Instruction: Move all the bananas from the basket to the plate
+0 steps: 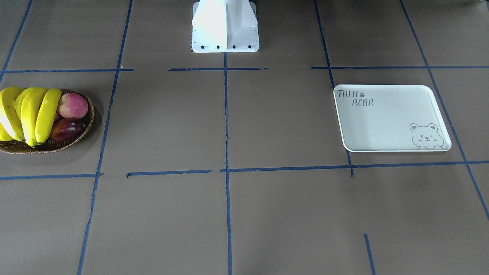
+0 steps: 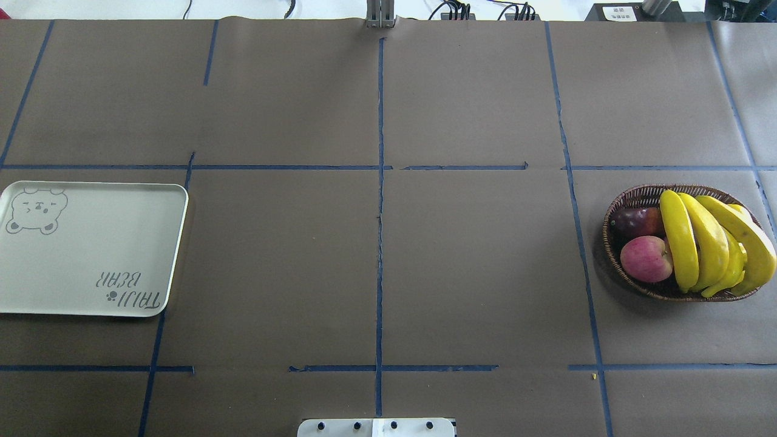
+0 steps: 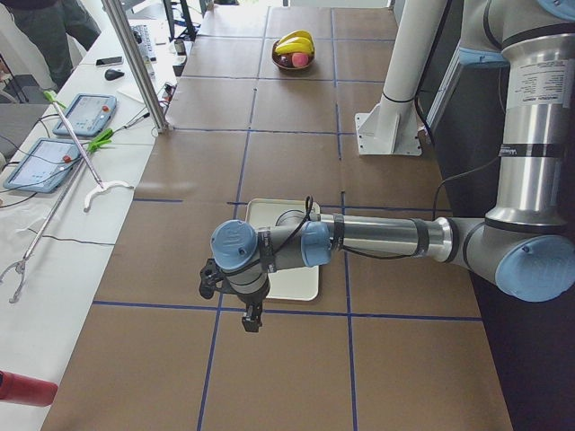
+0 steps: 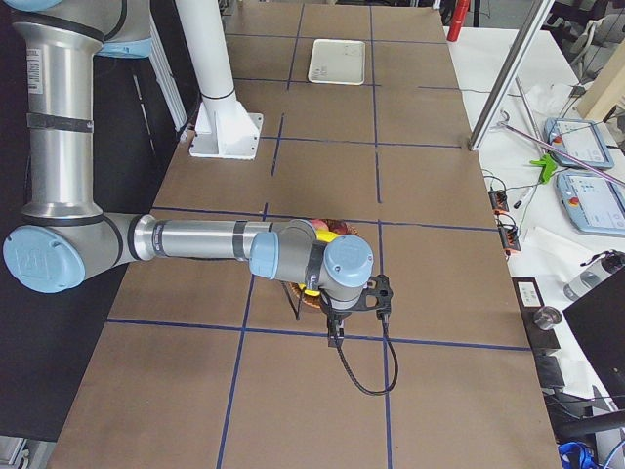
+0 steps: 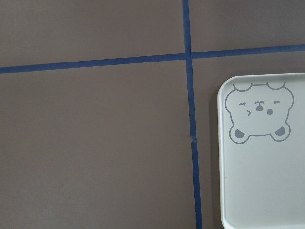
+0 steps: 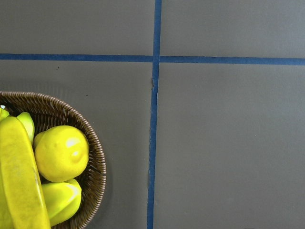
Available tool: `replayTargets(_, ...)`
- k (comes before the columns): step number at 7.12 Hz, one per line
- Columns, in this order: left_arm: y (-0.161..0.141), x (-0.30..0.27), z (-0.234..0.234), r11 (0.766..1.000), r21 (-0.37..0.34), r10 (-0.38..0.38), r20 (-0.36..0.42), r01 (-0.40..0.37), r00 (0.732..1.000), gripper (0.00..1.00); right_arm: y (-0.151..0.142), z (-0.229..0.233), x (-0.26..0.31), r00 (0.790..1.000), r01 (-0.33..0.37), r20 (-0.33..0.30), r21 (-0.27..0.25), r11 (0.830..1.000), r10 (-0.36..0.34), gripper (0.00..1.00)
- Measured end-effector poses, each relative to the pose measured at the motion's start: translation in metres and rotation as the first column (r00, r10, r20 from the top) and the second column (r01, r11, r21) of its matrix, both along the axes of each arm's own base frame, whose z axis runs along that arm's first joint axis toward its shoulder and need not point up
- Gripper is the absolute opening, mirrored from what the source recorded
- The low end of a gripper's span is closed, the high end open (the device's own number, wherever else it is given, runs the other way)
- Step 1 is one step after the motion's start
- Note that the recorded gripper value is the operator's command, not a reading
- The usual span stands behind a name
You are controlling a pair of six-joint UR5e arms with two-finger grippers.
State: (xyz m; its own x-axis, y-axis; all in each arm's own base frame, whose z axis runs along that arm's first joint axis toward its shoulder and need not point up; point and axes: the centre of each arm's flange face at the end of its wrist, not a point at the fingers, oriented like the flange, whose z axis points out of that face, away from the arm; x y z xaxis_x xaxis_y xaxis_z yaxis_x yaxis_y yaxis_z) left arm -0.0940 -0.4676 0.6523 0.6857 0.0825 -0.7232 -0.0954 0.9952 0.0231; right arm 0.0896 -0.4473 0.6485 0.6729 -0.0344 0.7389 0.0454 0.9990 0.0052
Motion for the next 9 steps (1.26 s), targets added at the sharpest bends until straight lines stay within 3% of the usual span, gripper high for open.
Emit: replayTargets(9, -0.0042, -0.0003, -0.0044, 1.000, 0.011, 0.000, 0.001, 0.000, 1.000, 1.00, -0.0030, -0.0017, 0.0009, 1.000, -0.002, -0.001, 0.004, 1.000, 0.002, 1.00)
